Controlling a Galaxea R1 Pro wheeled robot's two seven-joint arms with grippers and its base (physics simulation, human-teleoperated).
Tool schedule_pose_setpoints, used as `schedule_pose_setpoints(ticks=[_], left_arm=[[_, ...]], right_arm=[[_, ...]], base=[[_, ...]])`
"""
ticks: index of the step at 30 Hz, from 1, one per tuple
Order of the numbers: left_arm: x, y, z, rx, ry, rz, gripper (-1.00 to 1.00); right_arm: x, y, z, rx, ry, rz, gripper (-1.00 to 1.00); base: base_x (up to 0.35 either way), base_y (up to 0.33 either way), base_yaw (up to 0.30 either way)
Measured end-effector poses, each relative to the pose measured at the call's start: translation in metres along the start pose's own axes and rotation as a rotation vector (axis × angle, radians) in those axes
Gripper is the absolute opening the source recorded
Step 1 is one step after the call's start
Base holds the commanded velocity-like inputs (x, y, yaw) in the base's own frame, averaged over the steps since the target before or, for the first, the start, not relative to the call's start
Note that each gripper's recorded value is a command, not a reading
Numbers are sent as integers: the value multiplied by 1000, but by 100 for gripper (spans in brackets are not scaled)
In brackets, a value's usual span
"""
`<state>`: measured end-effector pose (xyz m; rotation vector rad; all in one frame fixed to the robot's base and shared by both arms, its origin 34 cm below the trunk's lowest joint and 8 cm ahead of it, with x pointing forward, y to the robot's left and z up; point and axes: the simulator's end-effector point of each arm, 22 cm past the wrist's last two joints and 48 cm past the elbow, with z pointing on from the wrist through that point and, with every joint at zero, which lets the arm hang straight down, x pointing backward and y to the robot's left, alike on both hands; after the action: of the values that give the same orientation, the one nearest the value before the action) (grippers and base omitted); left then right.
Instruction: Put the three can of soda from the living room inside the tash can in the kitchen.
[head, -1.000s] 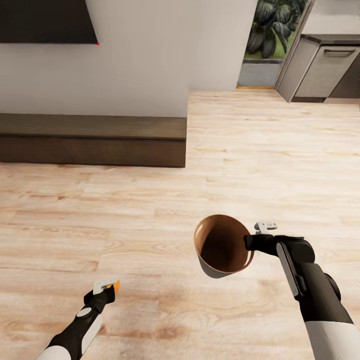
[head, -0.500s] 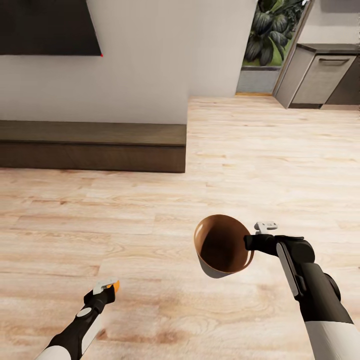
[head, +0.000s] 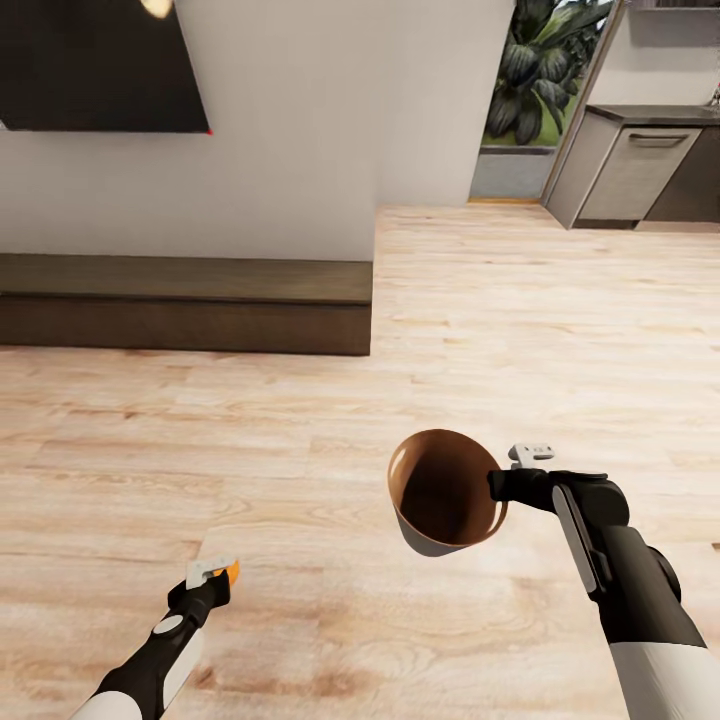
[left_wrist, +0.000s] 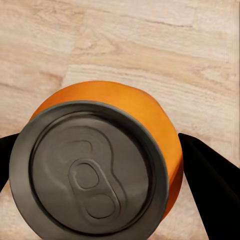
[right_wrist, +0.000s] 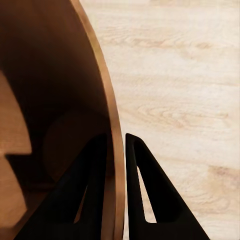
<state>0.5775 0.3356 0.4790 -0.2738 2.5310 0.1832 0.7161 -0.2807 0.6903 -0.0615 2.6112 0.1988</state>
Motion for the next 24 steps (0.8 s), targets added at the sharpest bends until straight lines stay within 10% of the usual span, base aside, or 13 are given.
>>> schedule_pose_setpoints(ticks=[24], left_arm=[[-59, -2, -33, 10, -79, -15, -100]], right_arm=[[-28, 6, -42, 0, -28, -3, -100]], base=[[0, 0, 0]])
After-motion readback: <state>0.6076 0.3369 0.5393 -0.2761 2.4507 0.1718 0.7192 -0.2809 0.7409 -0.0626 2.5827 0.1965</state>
